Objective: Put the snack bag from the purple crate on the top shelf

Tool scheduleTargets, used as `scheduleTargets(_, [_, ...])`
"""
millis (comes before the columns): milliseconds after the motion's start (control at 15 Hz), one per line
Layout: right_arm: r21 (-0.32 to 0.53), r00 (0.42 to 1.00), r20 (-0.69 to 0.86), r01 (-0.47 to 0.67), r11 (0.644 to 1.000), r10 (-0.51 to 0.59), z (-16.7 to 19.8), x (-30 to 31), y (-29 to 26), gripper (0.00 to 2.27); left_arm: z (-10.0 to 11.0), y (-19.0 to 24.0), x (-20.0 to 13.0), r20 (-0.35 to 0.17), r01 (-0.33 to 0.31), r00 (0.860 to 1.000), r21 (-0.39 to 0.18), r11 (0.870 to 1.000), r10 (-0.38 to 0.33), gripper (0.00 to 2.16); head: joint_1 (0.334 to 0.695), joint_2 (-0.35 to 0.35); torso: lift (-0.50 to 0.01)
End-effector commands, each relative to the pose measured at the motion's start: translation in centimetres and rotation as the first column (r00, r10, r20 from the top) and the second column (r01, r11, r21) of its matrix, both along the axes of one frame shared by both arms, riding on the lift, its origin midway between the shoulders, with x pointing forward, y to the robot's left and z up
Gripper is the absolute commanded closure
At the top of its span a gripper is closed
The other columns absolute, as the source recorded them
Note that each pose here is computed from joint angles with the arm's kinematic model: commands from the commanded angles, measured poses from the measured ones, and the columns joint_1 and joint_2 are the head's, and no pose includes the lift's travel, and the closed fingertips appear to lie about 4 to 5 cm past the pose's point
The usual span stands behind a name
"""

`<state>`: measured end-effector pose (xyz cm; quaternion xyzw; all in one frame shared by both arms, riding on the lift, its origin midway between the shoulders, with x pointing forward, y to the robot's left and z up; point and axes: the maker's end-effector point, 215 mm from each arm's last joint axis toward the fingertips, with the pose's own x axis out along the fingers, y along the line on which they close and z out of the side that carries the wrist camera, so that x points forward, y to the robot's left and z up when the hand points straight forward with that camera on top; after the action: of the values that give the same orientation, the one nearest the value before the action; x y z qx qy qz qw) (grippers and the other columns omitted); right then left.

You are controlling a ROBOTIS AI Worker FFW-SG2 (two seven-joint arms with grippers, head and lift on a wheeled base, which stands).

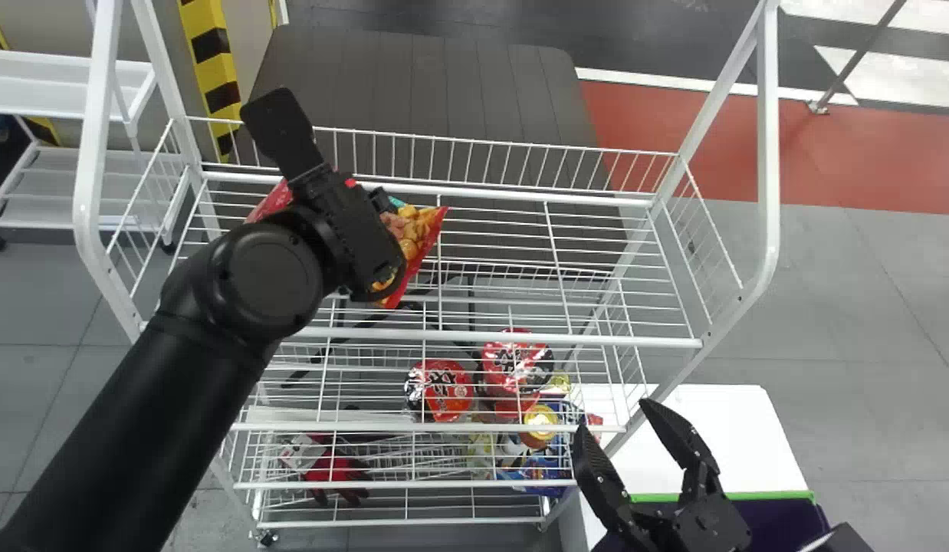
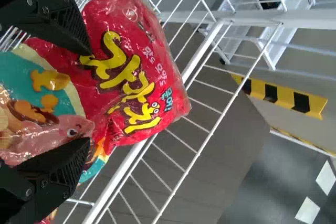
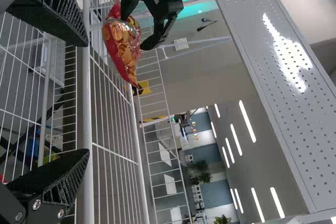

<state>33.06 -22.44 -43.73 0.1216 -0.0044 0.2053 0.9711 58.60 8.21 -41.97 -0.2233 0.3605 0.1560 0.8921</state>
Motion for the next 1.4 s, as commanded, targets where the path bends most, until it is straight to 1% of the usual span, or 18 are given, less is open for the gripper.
scheduleTargets(0, [0.000,1.000,0.000,0.001,1.000,-0.001,0.0,0.0,-0.1,0.10,-0.2,-0.3,-0.2,-0.023,0.024,0.999,0.002,1.000,-0.023,0.85,0.695,-0.172,0.000])
scheduleTargets(67, [-0.001,1.000,0.000,-0.001,1.000,0.001,0.0,0.0,-0.1,0.10,-0.4,-0.2,-0.4,-0.044,0.046,0.998,0.019,0.999,-0.045,1.36,0.695,-0.173,0.000])
scheduleTargets(133, [-0.001,1.000,0.000,0.000,1.000,0.000,0.0,0.0,-0.1,0.10,-0.8,0.3,-0.7,-0.070,0.056,0.996,0.037,0.998,-0.054,1.66,0.695,-0.173,0.000])
scheduleTargets(267, [-0.001,1.000,-0.003,-0.004,1.000,0.004,-0.1,0.0,0.1,0.10,-0.6,0.4,-0.9,-0.083,0.094,0.993,0.105,0.990,-0.085,1.76,0.695,-0.170,0.000])
scheduleTargets(333, [-0.001,1.000,-0.003,-0.004,1.000,0.004,-0.1,0.0,0.1,0.10,-0.6,0.3,-1.2,-0.089,0.122,0.990,0.135,0.983,-0.110,1.80,0.695,-0.168,0.000])
scheduleTargets(400, [-0.001,1.000,-0.003,-0.004,1.000,0.004,-0.1,0.0,0.1,0.10,0.0,0.1,-1.3,-0.077,0.143,0.988,0.169,0.975,-0.132,1.83,0.695,-0.166,0.000])
scheduleTargets(467, [0.001,1.000,-0.003,-0.003,1.000,0.003,-0.1,0.0,0.0,0.10,0.3,-0.5,-1.9,-0.078,0.189,0.981,0.215,0.958,-0.176,1.85,0.695,-0.167,0.000])
scheduleTargets(600, [0.000,1.000,-0.005,-0.003,1.000,0.003,-0.1,0.0,0.0,0.10,2.2,-0.8,-2.9,-0.036,0.216,0.976,0.286,0.934,-0.214,1.85,0.695,-0.176,0.000])
scheduleTargets(667, [-0.001,1.000,-0.006,-0.004,1.000,0.004,-0.2,-0.1,0.0,0.10,3.3,-1.0,-3.5,-0.022,0.230,0.971,0.340,0.912,-0.236,1.85,0.695,-0.181,0.000])
scheduleTargets(800, [0.001,1.000,-0.003,-0.004,1.000,0.004,-0.1,0.0,0.1,0.10,4.7,-1.1,-4.4,-0.015,0.252,0.963,0.401,0.881,-0.269,1.85,0.695,-0.187,0.000])
scheduleTargets(867, [0.003,1.000,-0.003,-0.005,1.000,0.005,-0.1,0.1,0.3,0.10,5.0,-1.0,-4.7,-0.019,0.263,0.959,0.422,0.868,-0.282,1.85,0.695,-0.189,0.000])
scheduleTargets(933, [0.003,1.000,-0.003,-0.005,1.000,0.005,-0.1,0.1,0.3,0.10,5.4,-1.3,-4.8,-0.012,0.267,0.957,0.430,0.862,-0.290,1.85,0.695,-0.191,0.000])
scheduleTargets(1000, [0.004,1.000,-0.003,-0.005,1.000,0.005,-0.1,0.1,0.3,0.10,5.5,-1.5,-5.1,-0.013,0.283,0.951,0.441,0.852,-0.309,1.85,0.695,-0.192,0.000])
scheduleTargets(1067, [0.003,1.000,-0.006,-0.005,1.000,0.005,-0.2,0.0,0.2,0.10,5.1,-2.0,-5.6,-0.026,0.318,0.938,0.459,0.829,-0.346,1.85,0.695,-0.194,0.000])
scheduleTargets(1133, [0.004,1.000,-0.007,-0.004,1.000,0.004,-0.3,0.0,0.2,0.10,5.1,-2.6,-6.0,-0.023,0.337,0.927,0.486,0.806,-0.373,1.84,0.695,-0.197,0.000])
scheduleTargets(1200, [0.004,1.000,-0.007,-0.002,1.000,0.002,-0.3,0.0,0.1,0.10,5.4,-2.8,-6.3,-0.014,0.345,0.920,0.508,0.790,-0.392,1.84,0.695,-0.205,0.000])
scheduleTargets(1267, [0.003,1.000,-0.005,-0.005,1.000,0.005,-0.3,0.1,0.2,0.10,5.3,-3.2,-6.9,-0.028,0.372,0.904,0.541,0.754,-0.426,1.84,0.695,-0.218,0.000])
scheduleTargets(1333, [0.004,1.000,-0.008,-0.004,1.000,0.004,-0.4,0.1,0.2,0.10,5.4,-3.3,-7.2,-0.030,0.377,0.896,0.580,0.722,-0.443,1.84,0.695,-0.224,0.000])
